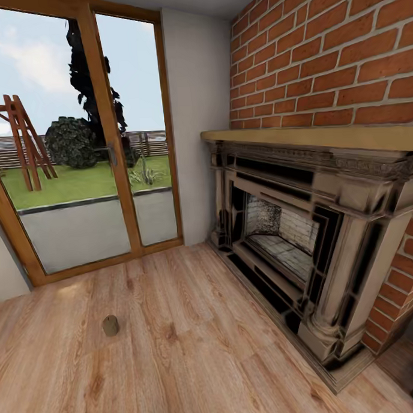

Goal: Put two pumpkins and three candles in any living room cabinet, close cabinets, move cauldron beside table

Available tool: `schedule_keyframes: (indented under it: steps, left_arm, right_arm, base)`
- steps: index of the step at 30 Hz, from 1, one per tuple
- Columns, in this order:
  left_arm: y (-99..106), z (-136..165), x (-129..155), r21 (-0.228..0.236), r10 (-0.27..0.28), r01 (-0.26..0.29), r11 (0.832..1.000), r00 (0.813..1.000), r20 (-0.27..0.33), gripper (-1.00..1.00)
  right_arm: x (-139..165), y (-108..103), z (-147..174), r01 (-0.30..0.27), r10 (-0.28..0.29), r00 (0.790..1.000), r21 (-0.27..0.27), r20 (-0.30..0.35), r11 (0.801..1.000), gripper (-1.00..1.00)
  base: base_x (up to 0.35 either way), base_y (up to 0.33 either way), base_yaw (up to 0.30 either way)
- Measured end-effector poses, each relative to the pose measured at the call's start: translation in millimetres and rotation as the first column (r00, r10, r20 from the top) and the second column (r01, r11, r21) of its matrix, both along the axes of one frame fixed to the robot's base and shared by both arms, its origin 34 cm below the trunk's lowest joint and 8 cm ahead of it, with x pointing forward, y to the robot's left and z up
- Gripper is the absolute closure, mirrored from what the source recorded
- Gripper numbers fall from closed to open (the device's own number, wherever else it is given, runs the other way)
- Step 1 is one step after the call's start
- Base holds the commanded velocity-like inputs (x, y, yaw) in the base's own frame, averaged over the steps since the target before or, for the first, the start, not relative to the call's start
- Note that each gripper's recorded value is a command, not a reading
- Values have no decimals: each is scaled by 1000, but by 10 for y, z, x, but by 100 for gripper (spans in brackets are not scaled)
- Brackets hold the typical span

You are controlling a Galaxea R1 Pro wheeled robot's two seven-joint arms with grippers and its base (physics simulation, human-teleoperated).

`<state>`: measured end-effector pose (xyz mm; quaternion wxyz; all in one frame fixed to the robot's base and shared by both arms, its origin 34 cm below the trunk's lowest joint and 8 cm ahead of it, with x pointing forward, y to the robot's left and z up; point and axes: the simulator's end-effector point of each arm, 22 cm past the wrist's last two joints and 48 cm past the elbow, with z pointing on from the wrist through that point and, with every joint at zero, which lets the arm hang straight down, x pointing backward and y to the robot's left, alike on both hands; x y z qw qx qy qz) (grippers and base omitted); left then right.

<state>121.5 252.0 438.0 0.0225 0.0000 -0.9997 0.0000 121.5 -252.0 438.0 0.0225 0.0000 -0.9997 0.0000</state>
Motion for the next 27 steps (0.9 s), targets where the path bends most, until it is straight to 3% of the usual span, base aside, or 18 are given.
schedule_keyframes:
  steps: [4, 10, 17, 27]
  left_arm:
    - [151, 5, -61, 20, -2, 1, 1000, 1000, 9, -100]
    - [107, 12, -166, 14, -6, 6, 1000, 1000, 3, -100]
    - [112, 11, -153, 15, -6, 6, 1000, 1000, 7, -100]
    - [99, 11, -159, 13, -5, 5, 1000, 1000, 6, -100]
  right_arm:
    - [97, -35, -4, -5, 5, 1000, -8, 14, 1000, -100]
    - [343, -14, -8, 1, -1, 999, -6, 53, 1000, -100]
    - [425, -8, -6, 6, -5, 996, -7, 87, 1000, -100]
    - [408, 189, -4, -6, 5, 997, 13, 82, 1000, -100]
  base:
    - [0, 0, 0]
    - [0, 0, 0]
    - [0, 0, 10]
    - [0, 0, 235]
